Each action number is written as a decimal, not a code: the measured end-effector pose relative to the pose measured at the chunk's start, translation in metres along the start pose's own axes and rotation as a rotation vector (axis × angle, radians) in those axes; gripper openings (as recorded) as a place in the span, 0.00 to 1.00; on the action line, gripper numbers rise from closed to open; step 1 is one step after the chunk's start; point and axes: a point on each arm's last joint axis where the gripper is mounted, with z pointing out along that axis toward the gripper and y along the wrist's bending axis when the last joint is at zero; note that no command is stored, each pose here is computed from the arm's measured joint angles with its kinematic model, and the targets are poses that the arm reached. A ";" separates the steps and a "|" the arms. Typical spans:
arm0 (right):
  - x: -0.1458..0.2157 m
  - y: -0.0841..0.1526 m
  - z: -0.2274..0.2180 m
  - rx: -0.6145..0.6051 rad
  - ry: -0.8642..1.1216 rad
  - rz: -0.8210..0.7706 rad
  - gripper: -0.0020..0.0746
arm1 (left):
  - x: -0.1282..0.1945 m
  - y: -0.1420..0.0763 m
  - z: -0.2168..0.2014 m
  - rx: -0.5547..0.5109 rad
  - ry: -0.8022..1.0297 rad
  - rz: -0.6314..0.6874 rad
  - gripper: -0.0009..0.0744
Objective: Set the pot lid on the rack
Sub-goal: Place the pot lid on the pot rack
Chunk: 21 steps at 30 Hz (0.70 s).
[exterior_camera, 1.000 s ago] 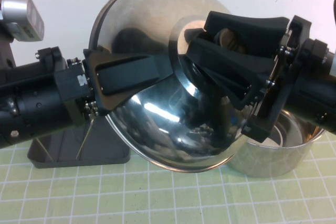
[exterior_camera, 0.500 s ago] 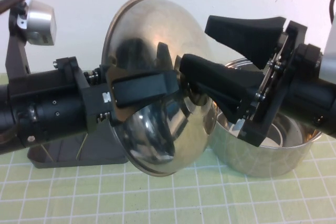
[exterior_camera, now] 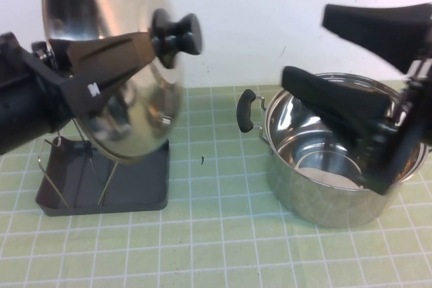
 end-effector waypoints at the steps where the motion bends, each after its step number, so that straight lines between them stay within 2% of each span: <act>1: -0.004 0.001 -0.004 -0.001 -0.006 -0.011 0.71 | -0.002 0.001 0.000 -0.028 0.003 0.022 0.15; 9: -0.027 0.007 -0.027 -0.034 -0.053 -0.086 0.64 | -0.007 0.019 0.012 -0.183 0.098 0.158 0.15; 16: -0.021 0.011 -0.028 -0.073 0.009 -0.125 0.59 | -0.001 0.047 0.037 -0.271 0.244 0.265 0.15; 21: -0.016 0.010 -0.028 -0.065 0.069 -0.139 0.58 | -0.003 0.060 0.041 -0.365 0.308 0.334 0.15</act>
